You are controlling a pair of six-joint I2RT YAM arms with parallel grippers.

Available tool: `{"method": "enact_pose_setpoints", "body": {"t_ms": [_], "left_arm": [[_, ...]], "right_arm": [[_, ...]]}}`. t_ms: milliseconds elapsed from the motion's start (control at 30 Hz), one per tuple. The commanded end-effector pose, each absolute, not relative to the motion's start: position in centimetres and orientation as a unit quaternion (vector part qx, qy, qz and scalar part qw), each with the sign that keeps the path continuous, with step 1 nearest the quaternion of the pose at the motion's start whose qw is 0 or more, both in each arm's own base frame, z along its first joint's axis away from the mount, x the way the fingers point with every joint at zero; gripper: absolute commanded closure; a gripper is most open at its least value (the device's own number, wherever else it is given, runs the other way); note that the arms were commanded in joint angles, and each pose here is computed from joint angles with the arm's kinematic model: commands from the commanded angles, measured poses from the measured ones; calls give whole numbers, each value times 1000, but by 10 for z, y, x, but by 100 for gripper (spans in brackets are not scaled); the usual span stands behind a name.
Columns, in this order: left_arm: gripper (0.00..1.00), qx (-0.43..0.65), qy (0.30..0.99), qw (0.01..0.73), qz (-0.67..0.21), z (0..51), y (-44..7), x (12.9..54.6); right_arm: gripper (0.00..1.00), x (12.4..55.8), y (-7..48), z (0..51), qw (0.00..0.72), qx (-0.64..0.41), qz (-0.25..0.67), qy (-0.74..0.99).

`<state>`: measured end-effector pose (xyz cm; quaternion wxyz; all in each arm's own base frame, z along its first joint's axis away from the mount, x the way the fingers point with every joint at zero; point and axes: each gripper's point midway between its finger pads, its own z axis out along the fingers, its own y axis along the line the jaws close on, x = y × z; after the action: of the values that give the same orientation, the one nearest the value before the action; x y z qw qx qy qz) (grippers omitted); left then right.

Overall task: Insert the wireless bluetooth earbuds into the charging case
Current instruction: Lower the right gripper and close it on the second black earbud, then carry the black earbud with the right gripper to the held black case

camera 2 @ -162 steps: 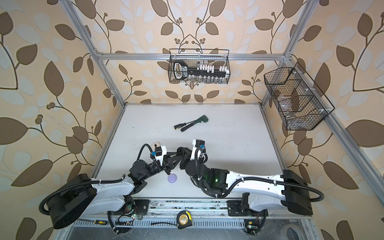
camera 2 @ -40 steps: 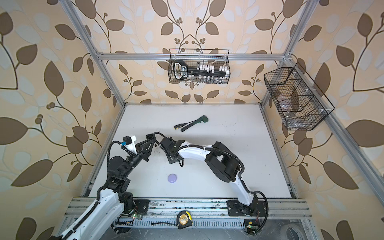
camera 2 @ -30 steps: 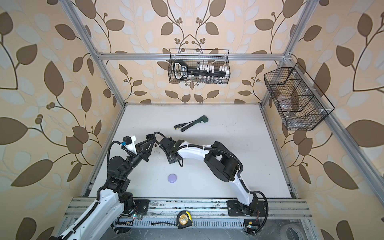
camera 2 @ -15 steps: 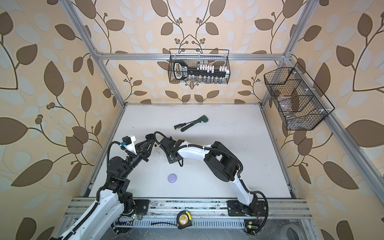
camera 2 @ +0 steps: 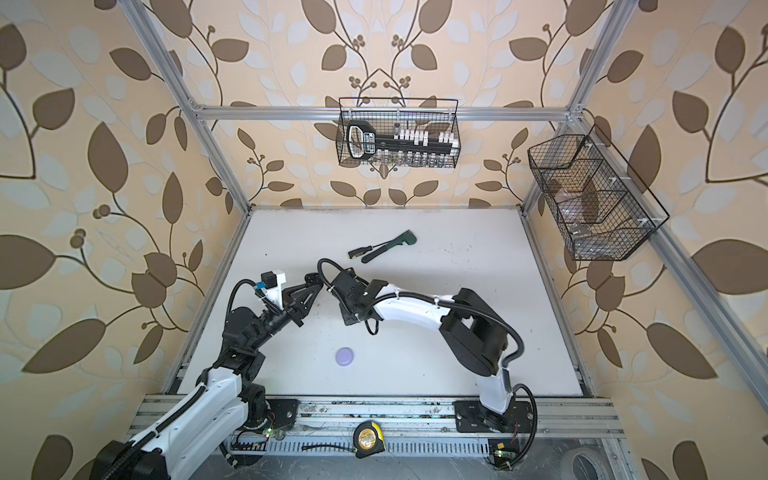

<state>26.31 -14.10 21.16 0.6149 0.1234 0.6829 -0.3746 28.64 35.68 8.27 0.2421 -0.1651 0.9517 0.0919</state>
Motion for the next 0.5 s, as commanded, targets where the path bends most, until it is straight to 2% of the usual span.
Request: {"method": "enact_pose_setpoints", "body": {"t_ms": [0, 200, 467], "left_arm": [[100, 180, 643, 648, -366, 237, -158, 262], [100, 237, 640, 644, -345, 226, -203, 261], [100, 268, 605, 635, -398, 230, -236, 255]], "right_arm": [[83, 292, 333, 111, 280, -123, 106, 946], [83, 287, 281, 132, 316, -79, 95, 941], [82, 280, 234, 167, 363, -29, 113, 925]]}}
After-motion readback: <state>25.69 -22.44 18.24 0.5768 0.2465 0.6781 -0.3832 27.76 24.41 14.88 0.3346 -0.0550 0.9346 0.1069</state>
